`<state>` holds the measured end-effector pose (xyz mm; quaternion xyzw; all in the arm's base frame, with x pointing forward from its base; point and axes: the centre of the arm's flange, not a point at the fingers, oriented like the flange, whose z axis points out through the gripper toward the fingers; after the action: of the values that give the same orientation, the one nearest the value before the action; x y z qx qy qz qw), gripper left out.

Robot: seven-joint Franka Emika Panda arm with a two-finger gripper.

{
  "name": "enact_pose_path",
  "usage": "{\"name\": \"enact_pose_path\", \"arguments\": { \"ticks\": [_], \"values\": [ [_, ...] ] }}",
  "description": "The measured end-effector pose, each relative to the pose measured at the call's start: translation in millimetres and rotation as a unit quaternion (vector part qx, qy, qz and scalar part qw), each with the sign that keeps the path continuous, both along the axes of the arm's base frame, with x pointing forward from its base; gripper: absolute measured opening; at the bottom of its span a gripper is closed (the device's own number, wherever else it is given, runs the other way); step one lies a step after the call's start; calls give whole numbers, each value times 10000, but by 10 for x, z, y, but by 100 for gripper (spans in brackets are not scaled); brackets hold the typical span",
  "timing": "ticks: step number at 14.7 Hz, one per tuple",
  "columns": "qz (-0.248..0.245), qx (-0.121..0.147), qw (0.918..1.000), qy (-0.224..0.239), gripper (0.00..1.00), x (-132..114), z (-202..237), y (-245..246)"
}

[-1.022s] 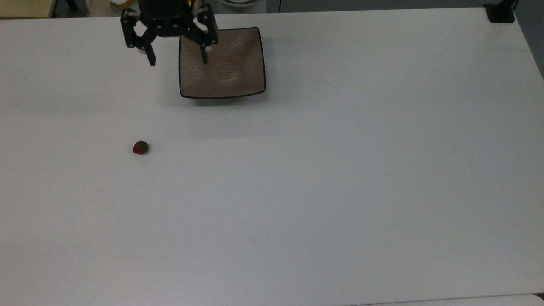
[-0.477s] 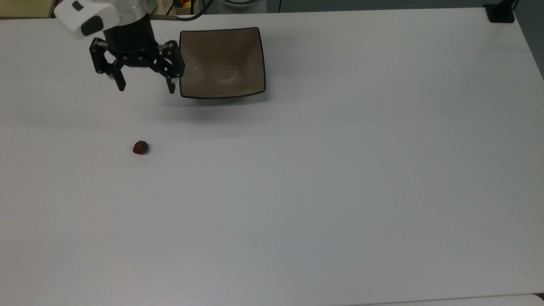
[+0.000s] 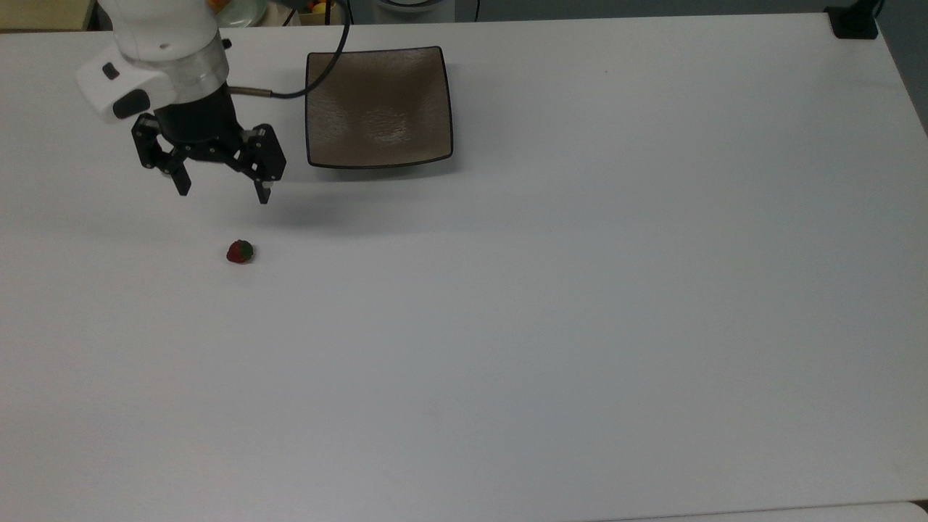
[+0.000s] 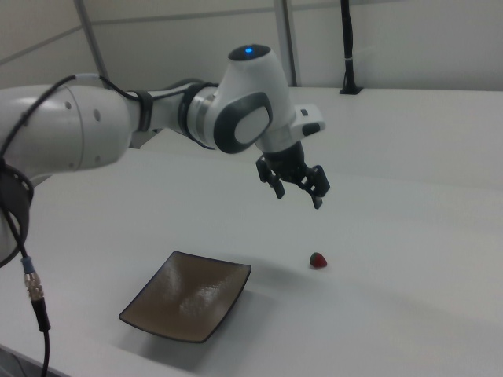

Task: Strawberries on a ceramic plate
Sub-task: 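Move the open gripper over the red strawberry and lower it, then close the gripper on the red strawberry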

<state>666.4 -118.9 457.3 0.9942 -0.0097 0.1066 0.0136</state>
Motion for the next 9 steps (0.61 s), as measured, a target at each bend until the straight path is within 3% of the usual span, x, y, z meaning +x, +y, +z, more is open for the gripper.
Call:
{"name": "enact_pose_path", "arguments": {
  "ticks": [9],
  "values": [
    [13,-154,9999,-22,100,191,-818,-52]
  ]
}}
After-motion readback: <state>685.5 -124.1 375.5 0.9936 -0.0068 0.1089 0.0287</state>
